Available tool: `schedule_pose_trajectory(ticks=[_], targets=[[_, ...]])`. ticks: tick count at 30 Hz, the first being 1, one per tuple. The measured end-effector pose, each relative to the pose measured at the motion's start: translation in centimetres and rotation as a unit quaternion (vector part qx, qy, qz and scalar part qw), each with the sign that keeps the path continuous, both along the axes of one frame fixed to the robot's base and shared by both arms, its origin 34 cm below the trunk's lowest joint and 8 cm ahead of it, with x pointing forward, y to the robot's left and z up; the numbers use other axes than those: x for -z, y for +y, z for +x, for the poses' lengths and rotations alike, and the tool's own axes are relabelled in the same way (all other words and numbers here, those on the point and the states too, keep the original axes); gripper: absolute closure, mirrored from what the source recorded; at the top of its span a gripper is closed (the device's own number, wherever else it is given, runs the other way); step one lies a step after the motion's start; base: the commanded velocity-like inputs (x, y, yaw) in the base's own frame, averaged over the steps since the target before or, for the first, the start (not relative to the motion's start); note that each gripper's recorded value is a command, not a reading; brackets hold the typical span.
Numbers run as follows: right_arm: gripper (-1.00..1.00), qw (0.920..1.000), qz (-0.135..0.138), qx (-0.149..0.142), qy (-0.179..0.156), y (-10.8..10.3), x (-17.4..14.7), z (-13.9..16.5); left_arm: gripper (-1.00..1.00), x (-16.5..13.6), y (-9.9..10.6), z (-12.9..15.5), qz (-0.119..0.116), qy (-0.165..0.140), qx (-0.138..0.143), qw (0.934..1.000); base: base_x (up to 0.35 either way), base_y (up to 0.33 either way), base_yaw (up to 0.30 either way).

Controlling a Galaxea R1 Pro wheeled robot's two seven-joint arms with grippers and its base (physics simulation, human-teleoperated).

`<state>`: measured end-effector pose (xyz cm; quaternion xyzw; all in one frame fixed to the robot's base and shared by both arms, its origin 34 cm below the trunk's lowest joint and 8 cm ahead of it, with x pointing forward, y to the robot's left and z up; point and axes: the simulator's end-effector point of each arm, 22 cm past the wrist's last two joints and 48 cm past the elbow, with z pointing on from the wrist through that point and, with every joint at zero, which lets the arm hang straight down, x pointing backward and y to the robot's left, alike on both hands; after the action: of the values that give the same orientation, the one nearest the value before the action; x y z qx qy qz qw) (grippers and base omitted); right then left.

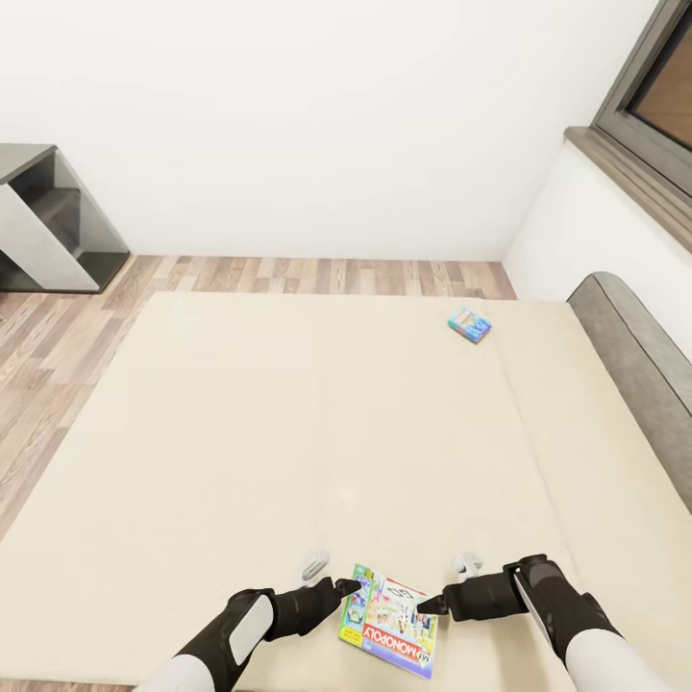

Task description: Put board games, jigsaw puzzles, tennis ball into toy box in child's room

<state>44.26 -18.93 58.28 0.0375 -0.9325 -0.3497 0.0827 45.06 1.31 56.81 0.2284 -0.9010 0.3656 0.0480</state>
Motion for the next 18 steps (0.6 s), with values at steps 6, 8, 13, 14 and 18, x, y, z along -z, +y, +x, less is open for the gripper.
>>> schedule_pose_trajectory(ticks=[6,8,13,14,18], targets=[[-1.00,1.0000,0.000,0.001,0.003,-0.03,0.22,-0.19,-1.00,0.24,0.01,-0.27,0.000,0.004,0.000,1.0000,0.000,0.000,0.000],[-1.00,1.0000,0.000,0.001,0.004,-0.04,0.30,-0.23,-1.00,0.33,0.02,-0.37,0.000,0.005,0.000,1.0000,0.000,0.000,0.000],[-1.00,1.0000,-0.001,0.001,0.007,-0.06,0.52,-0.44,-1.00,0.56,0.02,-0.65,0.000,0.009,0.000,1.0000,0.000,0.000,0.000],[-1.00,1.0000,-0.001,0.001,0.007,-0.07,0.56,-0.47,-1.00,0.61,0.02,-0.70,0.000,0.010,0.000,1.0000,0.000,0.000,0.000],[-1.00,1.0000,-0.001,0.002,0.009,-0.09,0.74,-0.62,-1.00,0.80,0.02,-0.91,0.000,0.012,-0.001,0.9999,0.000,0.000,0.000]])
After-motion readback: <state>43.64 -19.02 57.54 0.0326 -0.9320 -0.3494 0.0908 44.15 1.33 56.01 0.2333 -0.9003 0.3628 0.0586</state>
